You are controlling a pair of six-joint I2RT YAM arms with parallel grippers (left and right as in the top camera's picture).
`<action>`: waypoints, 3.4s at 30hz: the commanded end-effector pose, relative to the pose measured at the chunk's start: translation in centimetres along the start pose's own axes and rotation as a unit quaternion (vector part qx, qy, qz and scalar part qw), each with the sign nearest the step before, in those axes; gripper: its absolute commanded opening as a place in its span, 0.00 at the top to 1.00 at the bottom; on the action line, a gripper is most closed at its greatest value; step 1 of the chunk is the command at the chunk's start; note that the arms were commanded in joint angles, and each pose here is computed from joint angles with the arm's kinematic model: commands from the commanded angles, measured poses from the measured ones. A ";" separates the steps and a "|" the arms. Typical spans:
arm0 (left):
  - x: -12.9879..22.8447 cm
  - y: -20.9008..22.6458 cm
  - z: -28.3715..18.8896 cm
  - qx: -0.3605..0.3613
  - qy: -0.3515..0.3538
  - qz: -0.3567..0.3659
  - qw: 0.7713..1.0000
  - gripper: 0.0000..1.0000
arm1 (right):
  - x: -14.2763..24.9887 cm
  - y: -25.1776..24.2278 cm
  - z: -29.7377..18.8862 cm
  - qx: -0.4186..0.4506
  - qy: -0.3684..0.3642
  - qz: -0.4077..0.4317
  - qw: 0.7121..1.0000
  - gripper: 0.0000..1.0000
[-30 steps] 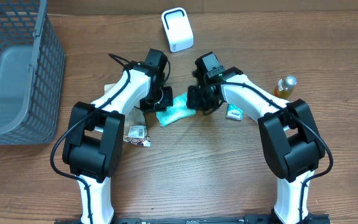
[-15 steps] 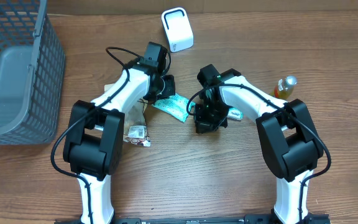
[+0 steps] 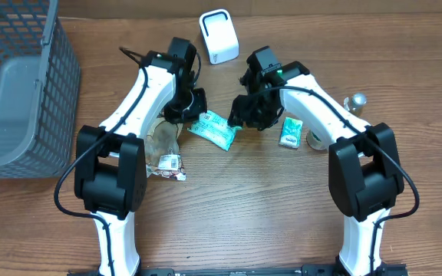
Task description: Scan the item barcode
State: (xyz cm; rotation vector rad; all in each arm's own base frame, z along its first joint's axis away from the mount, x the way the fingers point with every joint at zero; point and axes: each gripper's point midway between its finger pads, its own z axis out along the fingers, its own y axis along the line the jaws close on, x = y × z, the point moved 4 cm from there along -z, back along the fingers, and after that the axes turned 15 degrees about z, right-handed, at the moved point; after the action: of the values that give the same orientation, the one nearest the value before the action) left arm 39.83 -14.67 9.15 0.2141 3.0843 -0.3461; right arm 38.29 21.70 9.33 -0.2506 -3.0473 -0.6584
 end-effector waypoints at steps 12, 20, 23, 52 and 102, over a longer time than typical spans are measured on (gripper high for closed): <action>1.5 1.3 3.7 -0.018 0.006 -0.002 1.000 0.96 | -3.1 -1.5 -1.9 -0.028 -0.042 0.015 0.999 0.48; 0.5 1.0 1.9 0.017 0.002 -0.015 1.000 0.96 | -3.0 -1.3 -1.9 -0.037 -0.036 0.012 0.999 0.49; 0.1 0.5 1.5 0.029 -0.005 -0.013 0.999 0.96 | -2.9 -1.3 -1.9 -0.036 -0.036 0.012 0.999 0.49; 2.5 1.7 6.4 -0.004 0.000 -0.016 1.000 0.96 | -1.9 -1.4 -0.2 -0.074 -0.010 0.011 0.997 0.49; 2.6 1.8 6.5 -0.006 0.001 -0.014 1.000 0.95 | 1.6 2.7 4.5 -0.210 0.022 -0.028 0.977 0.67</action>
State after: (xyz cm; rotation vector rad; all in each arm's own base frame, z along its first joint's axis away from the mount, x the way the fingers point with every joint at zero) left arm 39.35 -14.42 4.66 0.1780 3.0117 -0.3841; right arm 38.29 24.50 5.63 -0.2315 -2.8924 -1.2349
